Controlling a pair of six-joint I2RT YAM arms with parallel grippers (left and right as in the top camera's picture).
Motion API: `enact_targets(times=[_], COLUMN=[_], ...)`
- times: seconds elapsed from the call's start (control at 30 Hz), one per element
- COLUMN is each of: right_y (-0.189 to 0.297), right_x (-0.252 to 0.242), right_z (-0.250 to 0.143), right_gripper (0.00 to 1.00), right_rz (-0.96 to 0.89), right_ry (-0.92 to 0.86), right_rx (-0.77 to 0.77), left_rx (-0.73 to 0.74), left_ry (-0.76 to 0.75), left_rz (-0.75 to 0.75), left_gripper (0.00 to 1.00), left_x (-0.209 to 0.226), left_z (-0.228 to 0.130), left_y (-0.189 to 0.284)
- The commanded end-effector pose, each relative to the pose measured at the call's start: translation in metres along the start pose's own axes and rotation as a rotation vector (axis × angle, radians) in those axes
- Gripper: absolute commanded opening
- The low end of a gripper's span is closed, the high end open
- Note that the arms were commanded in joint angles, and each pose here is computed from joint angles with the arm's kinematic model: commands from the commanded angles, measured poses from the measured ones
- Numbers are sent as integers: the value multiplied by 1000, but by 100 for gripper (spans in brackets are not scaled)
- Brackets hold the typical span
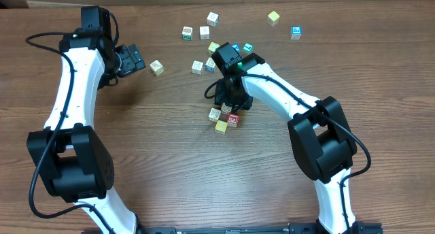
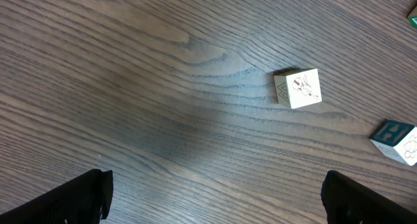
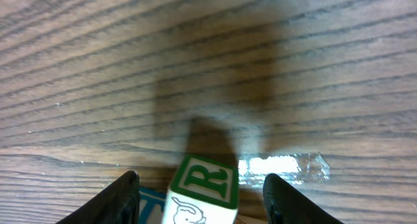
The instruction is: Form a circle
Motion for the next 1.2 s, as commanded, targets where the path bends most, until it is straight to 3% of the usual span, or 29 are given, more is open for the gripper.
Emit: enact_targets(times=[0.0,1.17], right_y=[9,9], right_x=[0,-11], right_z=[-2,-4], right_gripper=[58,59], right_rz=[3,-55], right_ry=[9,8], right_rx=[-6,-6], left_rx=[-7,-7], left_ry=[7,7], left_rz=[-12,-12], left_gripper=[99,99], left_x=[-4,-4], left_z=[3,3], left_y=[1,1])
Point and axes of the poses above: each gripper's point midway between its finger pads, its own y axis back along the fingers, its own x axis along the line the jaws close on, z = x × y, the point moved 1 cm from there along y, back along the fingers, and after that the axes turned 1 degree about y, right-handed, at the moved point
